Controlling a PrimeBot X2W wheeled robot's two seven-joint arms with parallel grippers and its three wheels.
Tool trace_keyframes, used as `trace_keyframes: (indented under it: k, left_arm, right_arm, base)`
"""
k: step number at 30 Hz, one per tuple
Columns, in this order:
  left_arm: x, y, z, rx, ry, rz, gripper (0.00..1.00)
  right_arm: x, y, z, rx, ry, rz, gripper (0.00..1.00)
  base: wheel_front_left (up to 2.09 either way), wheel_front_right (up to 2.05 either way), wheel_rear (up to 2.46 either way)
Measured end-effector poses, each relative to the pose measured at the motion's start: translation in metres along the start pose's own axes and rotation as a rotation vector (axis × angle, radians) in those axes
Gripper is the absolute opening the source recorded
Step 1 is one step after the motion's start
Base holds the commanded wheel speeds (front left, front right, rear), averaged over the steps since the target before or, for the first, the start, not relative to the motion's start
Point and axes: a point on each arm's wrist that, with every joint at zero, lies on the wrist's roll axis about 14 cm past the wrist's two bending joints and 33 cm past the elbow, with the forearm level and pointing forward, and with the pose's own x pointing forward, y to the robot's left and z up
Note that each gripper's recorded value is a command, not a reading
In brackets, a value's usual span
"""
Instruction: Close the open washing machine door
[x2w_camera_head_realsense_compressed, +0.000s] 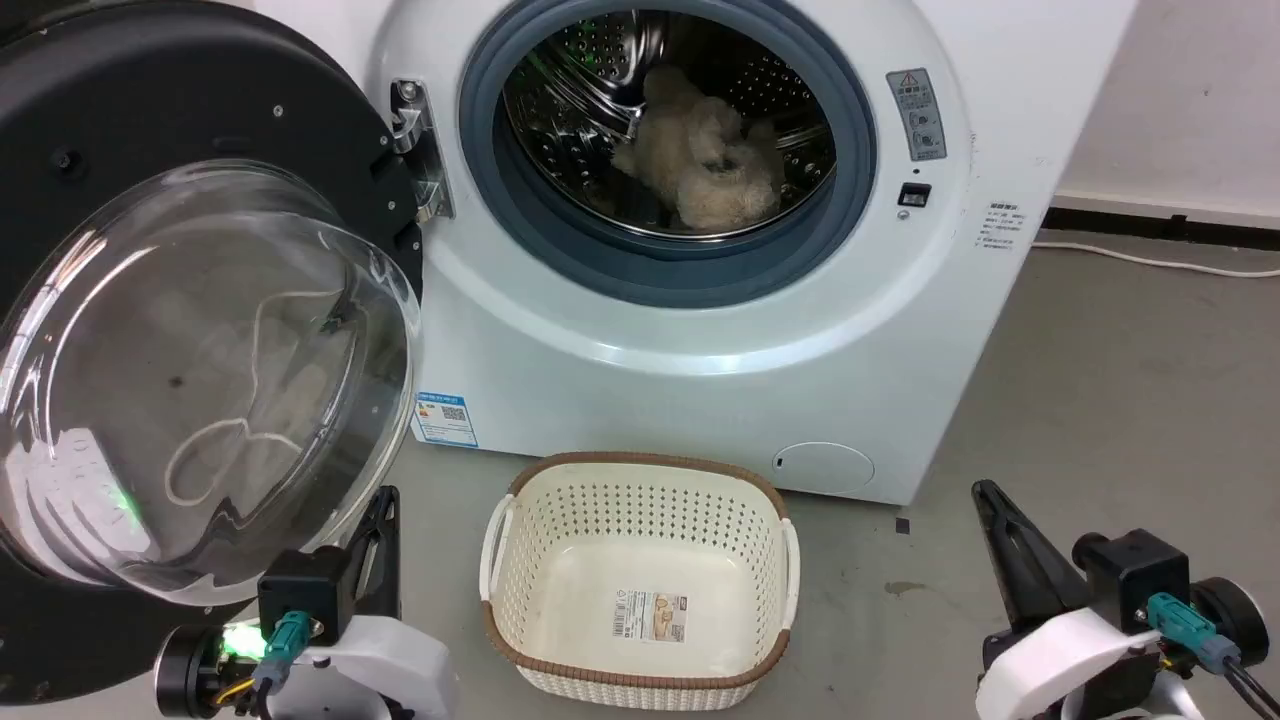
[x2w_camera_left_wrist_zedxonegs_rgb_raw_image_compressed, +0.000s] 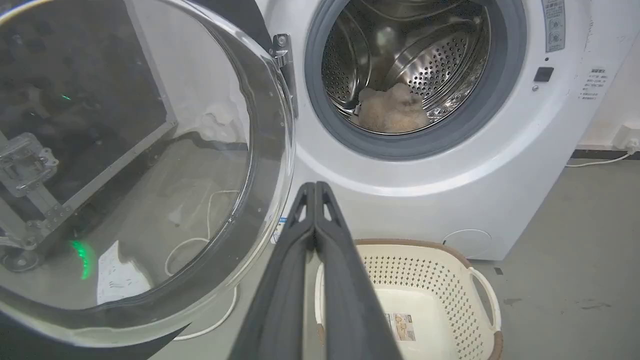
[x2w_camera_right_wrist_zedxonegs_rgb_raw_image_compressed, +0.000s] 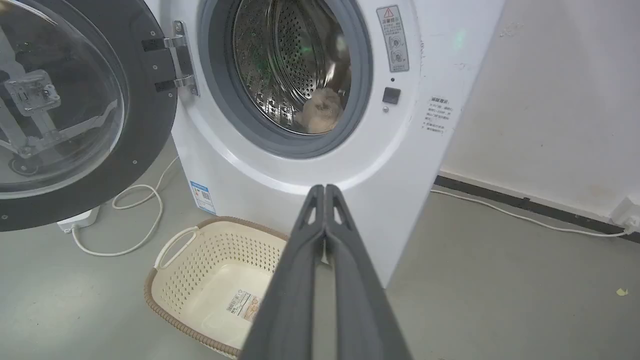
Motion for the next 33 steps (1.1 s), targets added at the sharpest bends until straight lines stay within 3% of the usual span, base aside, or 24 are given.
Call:
trace_keyframes:
  k: [19, 20, 33]
  left_arm:
    - [0.0000, 0.0000, 0.0000, 0.000, 0.000, 0.000, 0.00]
    - [0.0000, 0.0000, 0.0000, 0.000, 0.000, 0.000, 1.00]
    - [-0.0002, -0.0035, 0.0005, 0.000, -0.008, -0.010, 1.00]
  right_arm:
    - [0.0000, -0.0001, 0.0000, 0.000, 0.000, 0.000, 0.00]
    - [0.0000, 0.0000, 0.0000, 0.000, 0.000, 0.000, 1.00]
    - [0.0002, -0.0025, 0.0009, 0.012, -0.010, -0.007, 1.00]
  base:
    - [0.00, 0.00, 0.00]
    - [0.00, 0.00, 0.00]
    - [0.00, 0.00, 0.00]
